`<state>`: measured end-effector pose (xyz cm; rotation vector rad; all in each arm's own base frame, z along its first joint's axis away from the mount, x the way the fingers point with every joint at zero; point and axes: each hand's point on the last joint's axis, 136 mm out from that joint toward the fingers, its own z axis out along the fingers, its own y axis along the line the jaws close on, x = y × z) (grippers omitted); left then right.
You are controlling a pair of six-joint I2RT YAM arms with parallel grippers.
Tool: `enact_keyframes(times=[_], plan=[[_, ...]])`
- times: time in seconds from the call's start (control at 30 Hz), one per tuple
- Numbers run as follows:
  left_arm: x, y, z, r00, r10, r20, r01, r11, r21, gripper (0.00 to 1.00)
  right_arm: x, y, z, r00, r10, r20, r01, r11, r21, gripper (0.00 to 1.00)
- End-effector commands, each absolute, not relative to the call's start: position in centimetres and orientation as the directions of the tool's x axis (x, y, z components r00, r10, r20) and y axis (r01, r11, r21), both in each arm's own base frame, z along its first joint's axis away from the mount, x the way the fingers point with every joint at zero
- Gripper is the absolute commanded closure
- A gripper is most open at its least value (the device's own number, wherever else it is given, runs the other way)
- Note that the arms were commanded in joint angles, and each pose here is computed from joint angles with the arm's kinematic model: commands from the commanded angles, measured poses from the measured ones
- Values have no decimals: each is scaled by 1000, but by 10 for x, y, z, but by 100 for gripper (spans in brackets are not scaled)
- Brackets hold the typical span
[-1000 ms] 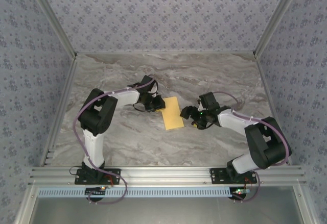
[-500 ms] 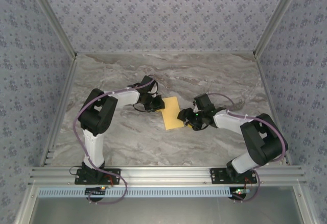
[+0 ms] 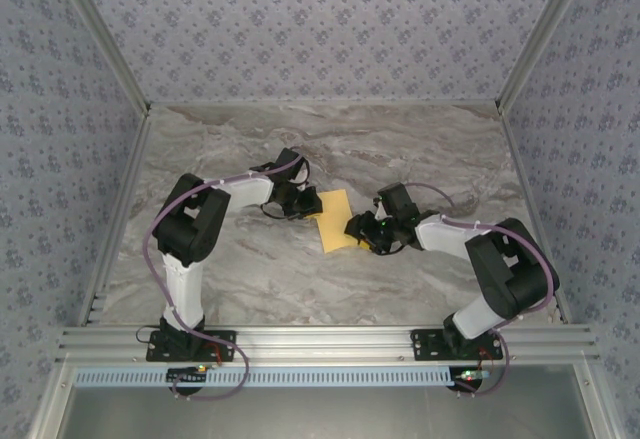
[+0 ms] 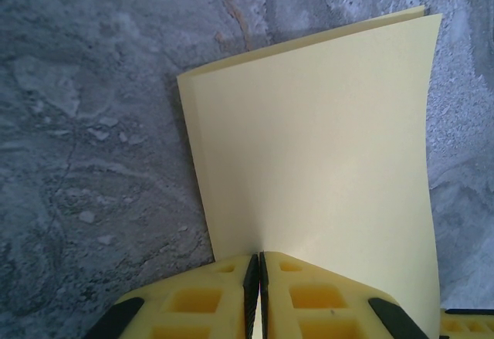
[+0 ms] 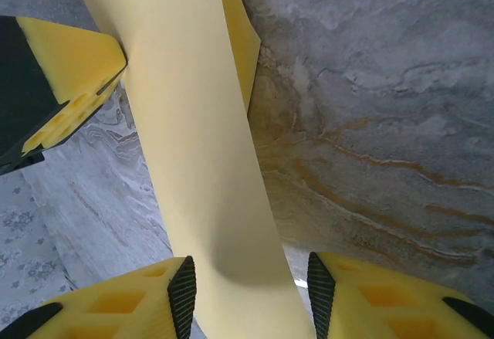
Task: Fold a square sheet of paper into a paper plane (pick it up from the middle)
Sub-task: Third fold the triangle at the center of the table.
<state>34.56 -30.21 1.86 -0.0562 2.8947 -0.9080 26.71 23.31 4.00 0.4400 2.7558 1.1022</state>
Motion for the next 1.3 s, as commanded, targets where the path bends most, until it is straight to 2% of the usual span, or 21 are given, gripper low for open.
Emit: enact_keyframes(times=[0.0,0.5,0.63,0.8,0.9,1.27], plan=[[322,-274,-26,-997,-78,-6,-68,901,-428,84,261,233,41,-944,330,6,239,672,701,57],[321,-273,-26,-997,-74,-8,-63,904,-423,85,260,227,49,-930,367,-15,238,634,736,65],[322,-274,-25,-997,-72,-9,-61,904,-423,85,261,222,48,-920,391,-12,263,641,721,73],[324,-279,-18,-998,-57,-19,-42,892,-449,85,264,220,49,-915,403,-19,270,648,712,90],[328,-284,-10,-998,-43,-35,-22,883,-469,85,268,222,53,-918,396,-30,257,650,715,95],[353,-301,64,-978,-26,-206,94,828,-552,79,281,246,51,-950,311,-32,208,706,677,96]])
